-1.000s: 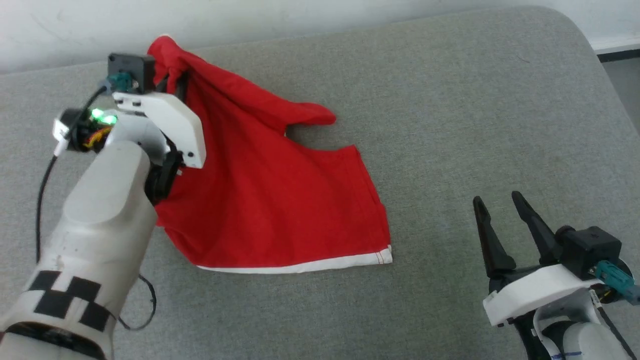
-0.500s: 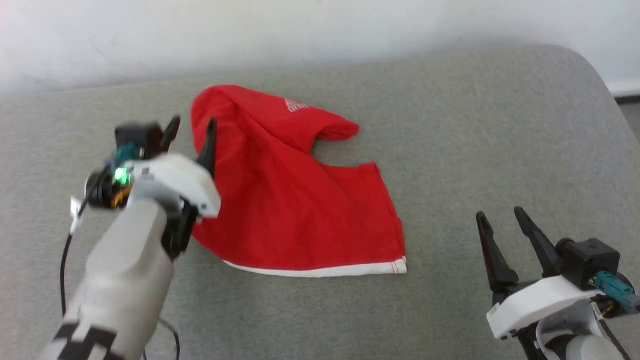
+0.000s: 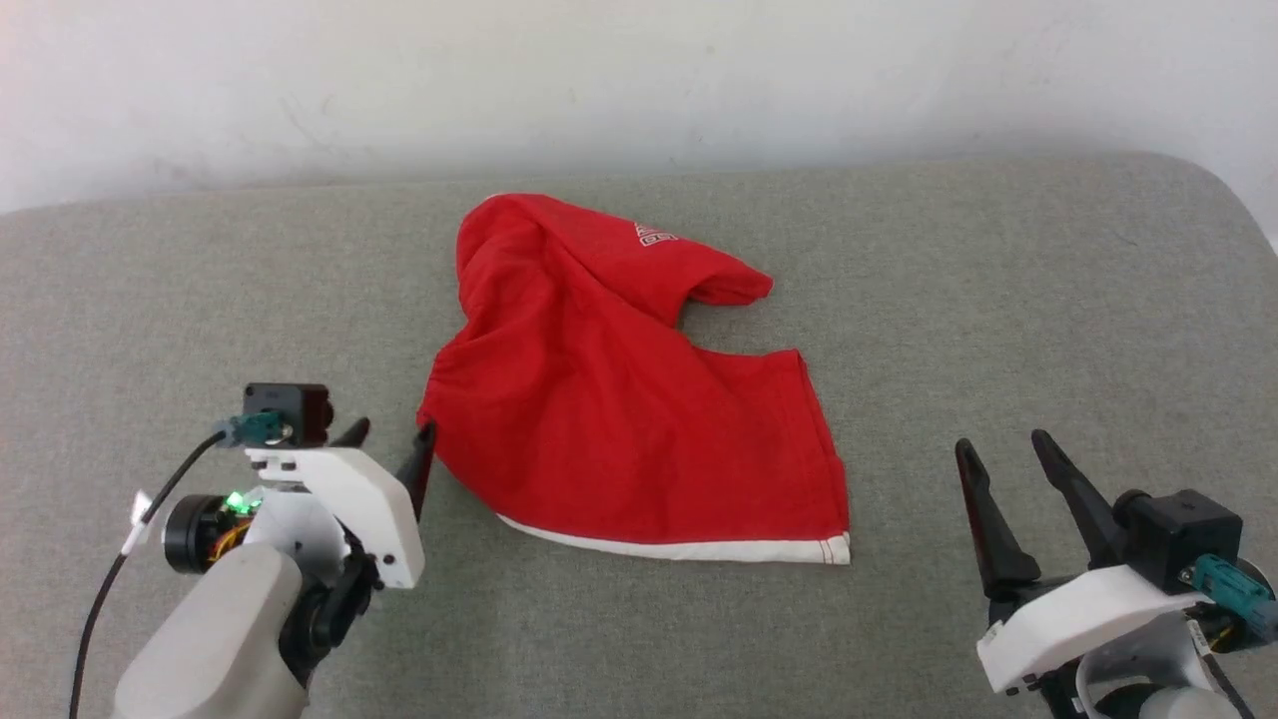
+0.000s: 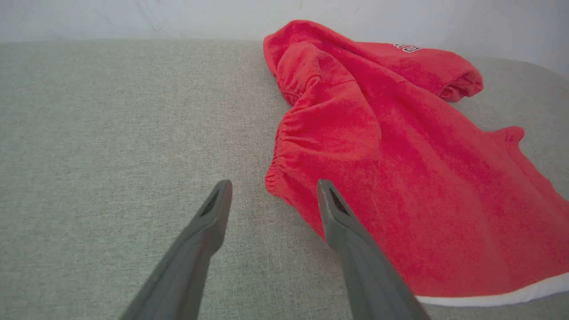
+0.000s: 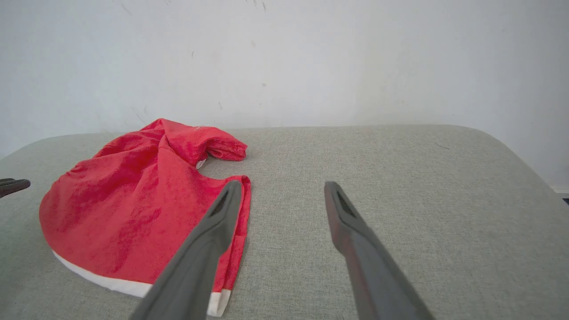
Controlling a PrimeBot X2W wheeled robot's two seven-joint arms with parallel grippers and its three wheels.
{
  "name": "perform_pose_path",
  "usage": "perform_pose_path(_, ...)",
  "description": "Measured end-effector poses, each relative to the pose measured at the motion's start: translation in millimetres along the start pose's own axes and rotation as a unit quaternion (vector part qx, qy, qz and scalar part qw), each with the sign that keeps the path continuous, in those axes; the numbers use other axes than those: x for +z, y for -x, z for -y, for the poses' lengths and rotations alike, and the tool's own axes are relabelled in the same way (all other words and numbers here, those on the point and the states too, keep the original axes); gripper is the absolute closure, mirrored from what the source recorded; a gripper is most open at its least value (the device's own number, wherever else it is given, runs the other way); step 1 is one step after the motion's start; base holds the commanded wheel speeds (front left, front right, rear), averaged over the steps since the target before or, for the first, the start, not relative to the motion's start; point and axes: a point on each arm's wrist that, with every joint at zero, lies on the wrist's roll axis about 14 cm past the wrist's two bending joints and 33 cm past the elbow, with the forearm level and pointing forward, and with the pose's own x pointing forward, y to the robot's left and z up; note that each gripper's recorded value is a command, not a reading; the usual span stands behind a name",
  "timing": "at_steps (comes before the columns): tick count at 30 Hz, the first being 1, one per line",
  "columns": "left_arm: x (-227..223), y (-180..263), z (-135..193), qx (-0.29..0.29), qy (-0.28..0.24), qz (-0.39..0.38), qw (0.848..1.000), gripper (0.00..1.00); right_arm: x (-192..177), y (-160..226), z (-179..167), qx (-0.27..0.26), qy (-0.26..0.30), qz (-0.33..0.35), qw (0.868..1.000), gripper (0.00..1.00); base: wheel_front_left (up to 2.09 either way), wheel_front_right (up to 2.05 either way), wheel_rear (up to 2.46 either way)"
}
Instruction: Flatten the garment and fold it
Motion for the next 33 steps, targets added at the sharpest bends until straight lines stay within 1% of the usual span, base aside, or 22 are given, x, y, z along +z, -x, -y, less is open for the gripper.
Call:
perform_pose_path(6, -20.2, -0.6, 20.8, -0.033, -0.013, -0.075, 0.997, 0.0, -6.4, -3.0, -1.5, 0.002, -0.001, -0.011, 1.0, 0.0, 0.0, 0.0, 0.0)
perform_pose_path(9, -41.3, -3.1, 23.8, -0.037, -0.025, -0.127, 0.991, 0.0, -8.8, -2.3, 2.2, -0.004, -0.001, -0.015, 1.0, 0.0, 0.0, 0.0, 0.0)
perform_pose_path(11, -59.0, -2.8, 23.6, -0.038, -0.044, -0.169, 0.984, 0.0, -11.3, -0.4, 5.4, -0.009, -0.002, -0.018, 1.0, 0.0, 0.0, 0.0, 0.0)
perform_pose_path(12, -62.0, -3.8, 25.1, -0.041, -0.047, -0.178, 0.982, 0.09, -12.6, 0.9, 8.0, -0.014, -0.002, -0.02, 1.0, 0.0, 0.0, 0.0, 0.0)
perform_pose_path(13, -62.6, -5.3, 26.3, -0.043, -0.052, -0.184, 0.981, 0.52, -13.4, 2.2, 10.2, -0.017, -0.002, -0.022, 1.0, 0.0, 0.0, 0.0, 0.0)
perform_pose_path(14, -63.2, -6.6, 27.2, -0.045, -0.056, -0.188, 0.98, 0.78, -14.3, 3.4, 12.3, -0.021, -0.002, -0.023, 1.0, 0.0, 0.0, 0.0, 0.0)
perform_pose_path(15, -63.7, -7.7, 29.0, -0.048, -0.056, -0.189, 0.979, 1.0, -15.0, 4.4, 14.5, -0.024, -0.002, -0.024, 0.999, 0.0, 0.0, 0.0, 0.0)
perform_pose_path(19, -63.1, -9.5, 38.6, -0.06, -0.053, -0.184, 0.98, 1.0, -16.0, 5.9, 18.5, -0.031, -0.002, -0.025, 0.999, 0.0, 0.0, 0.0, 0.0)
perform_pose_path(23, -57.2, -4.5, 36.3, -0.051, -0.044, -0.158, 0.985, 1.0, -14.8, 5.4, 17.3, -0.029, -0.003, -0.022, 0.999, 0.0, 0.0, 0.0, 0.0)
perform_pose_path(28, -54.4, 21.9, 18.0, -0.011, -0.026, -0.124, 0.992, 1.0, -10.7, 6.0, 16.2, -0.026, -0.002, -0.015, 1.0, 0.0, 0.0, 0.0, 0.0)
perform_pose_path(33, -66.0, 65.0, -3.6, 0.041, -0.002, -0.123, 0.992, 1.0, -10.7, 5.6, 9.7, -0.016, -0.004, -0.014, 1.0, 0.0, 0.0, 0.0, 0.0)
